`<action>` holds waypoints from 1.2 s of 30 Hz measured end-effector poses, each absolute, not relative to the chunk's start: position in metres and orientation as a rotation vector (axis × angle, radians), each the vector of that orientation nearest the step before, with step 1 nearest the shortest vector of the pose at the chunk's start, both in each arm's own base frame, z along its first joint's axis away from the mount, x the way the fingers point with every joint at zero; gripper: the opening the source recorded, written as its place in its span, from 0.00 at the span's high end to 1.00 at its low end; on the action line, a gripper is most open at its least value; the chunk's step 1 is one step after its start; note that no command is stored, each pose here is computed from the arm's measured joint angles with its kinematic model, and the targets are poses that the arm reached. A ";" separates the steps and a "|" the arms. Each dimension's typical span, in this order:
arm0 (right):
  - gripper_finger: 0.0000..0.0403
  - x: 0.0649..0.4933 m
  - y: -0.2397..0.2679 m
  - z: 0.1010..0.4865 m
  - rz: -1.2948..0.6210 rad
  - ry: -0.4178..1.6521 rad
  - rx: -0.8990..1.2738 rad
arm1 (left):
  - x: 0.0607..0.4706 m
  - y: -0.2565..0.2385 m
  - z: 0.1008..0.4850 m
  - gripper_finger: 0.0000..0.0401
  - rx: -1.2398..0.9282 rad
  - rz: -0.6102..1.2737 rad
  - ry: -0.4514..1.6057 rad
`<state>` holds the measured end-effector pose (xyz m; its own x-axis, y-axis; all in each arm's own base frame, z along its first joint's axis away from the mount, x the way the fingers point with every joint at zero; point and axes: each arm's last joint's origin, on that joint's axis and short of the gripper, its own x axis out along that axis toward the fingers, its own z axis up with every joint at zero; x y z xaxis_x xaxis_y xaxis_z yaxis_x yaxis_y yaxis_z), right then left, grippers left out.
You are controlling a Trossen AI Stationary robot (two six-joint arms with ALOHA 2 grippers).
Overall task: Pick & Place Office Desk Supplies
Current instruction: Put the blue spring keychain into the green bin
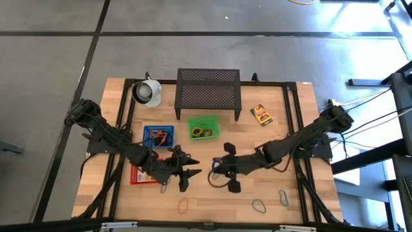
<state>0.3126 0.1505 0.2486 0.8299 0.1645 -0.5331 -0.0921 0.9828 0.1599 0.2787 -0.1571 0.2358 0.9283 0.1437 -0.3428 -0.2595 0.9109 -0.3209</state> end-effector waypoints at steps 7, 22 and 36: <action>0.93 0.308 0.138 0.275 0.287 0.540 0.328 | 0.295 -0.142 0.253 0.55 -0.034 0.142 0.202; 0.93 0.319 0.109 0.281 0.421 0.596 0.592 | 0.309 -0.122 0.258 0.55 0.238 -0.055 0.161; 0.93 0.327 0.089 0.287 0.425 0.531 0.622 | 0.316 -0.106 0.259 0.55 0.264 -0.194 0.145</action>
<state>0.3271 0.0891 0.2872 0.7848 0.5208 -0.3359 -0.2134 0.7360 0.6425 0.3159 -0.1059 0.2590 0.9709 -0.1713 -0.1673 0.2092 0.9468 0.2447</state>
